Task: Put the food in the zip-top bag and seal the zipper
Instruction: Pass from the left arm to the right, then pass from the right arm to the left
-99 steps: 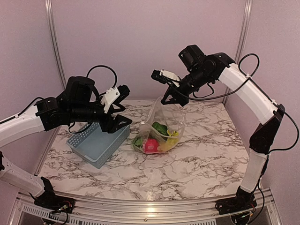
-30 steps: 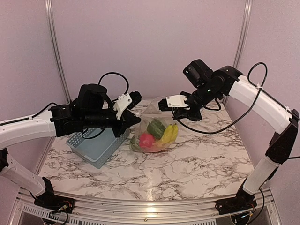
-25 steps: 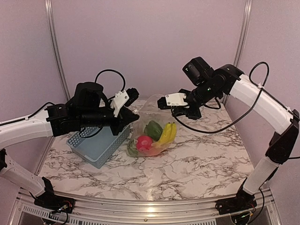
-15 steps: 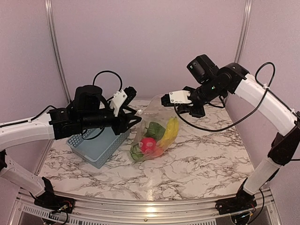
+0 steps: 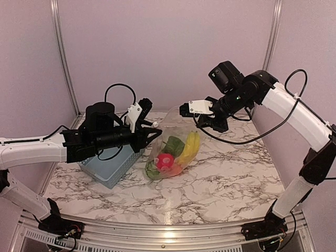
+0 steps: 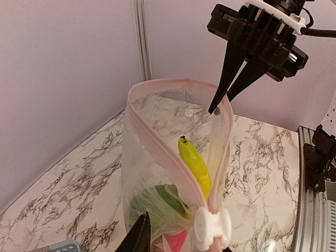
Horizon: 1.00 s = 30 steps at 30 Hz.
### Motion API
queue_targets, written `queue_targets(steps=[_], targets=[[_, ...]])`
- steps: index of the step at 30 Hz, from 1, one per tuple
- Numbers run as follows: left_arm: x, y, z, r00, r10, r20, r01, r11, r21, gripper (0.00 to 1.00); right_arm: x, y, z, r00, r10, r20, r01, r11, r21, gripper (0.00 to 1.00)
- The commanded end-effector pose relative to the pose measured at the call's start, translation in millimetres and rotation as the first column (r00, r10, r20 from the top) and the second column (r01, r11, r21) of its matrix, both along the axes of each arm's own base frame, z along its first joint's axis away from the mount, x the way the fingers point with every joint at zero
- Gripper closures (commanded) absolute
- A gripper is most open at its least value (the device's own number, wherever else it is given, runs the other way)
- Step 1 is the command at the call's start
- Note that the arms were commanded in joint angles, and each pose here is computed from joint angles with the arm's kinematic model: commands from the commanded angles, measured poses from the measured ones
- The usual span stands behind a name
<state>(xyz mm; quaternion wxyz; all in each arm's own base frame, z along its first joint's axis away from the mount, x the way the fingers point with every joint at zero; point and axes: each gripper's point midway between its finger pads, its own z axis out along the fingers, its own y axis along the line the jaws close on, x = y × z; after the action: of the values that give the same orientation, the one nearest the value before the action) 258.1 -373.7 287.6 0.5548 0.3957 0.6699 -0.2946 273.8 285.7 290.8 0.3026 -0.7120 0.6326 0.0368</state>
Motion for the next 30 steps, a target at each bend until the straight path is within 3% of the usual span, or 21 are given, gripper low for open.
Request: queue_targets(steps=[1, 10, 16, 19, 25, 28, 30], targets=[[3, -1, 12, 0.999, 0.004, 0.035, -0.003, 0.999, -0.035, 0.72, 0, 2, 10, 1.000, -0.023, -0.014, 0.023, 0.999, 0.024, 1.00], [5, 8, 12, 0.999, 0.034, 0.039, -0.033, 0.999, -0.037, 0.84, 2, 1, 9, 0.999, -0.032, -0.019, 0.032, 0.999, 0.025, 1.00], [3, 12, 21, 0.998, 0.039, 0.041, -0.036, 0.998, -0.061, 0.99, 3, 2, 7, 0.999, -0.030, -0.030, 0.031, 0.999, 0.027, 1.00], [2, 11, 23, 0.999, 0.029, 0.037, -0.026, 0.997, -0.067, 1.00, 3, 8, 14, 0.999, -0.016, -0.030, 0.018, 0.999, 0.049, 1.00], [1, 7, 28, 0.999, 0.012, 0.033, -0.009, 0.997, -0.075, 1.00, -2, 40, 68, 0.998, 0.036, -0.042, -0.027, 0.979, 0.204, 0.85], [1, 6, 29, 0.999, 0.011, 0.037, -0.008, 0.997, -0.071, 1.00, -7, 51, 78, 0.995, 0.077, -0.060, -0.060, 0.965, 0.257, 0.84], [2, 6, 29, 0.999, 0.010, 0.040, -0.008, 0.998, -0.060, 1.00, -11, 58, 80, 0.992, 0.111, -0.062, -0.089, 0.955, 0.282, 0.77]])
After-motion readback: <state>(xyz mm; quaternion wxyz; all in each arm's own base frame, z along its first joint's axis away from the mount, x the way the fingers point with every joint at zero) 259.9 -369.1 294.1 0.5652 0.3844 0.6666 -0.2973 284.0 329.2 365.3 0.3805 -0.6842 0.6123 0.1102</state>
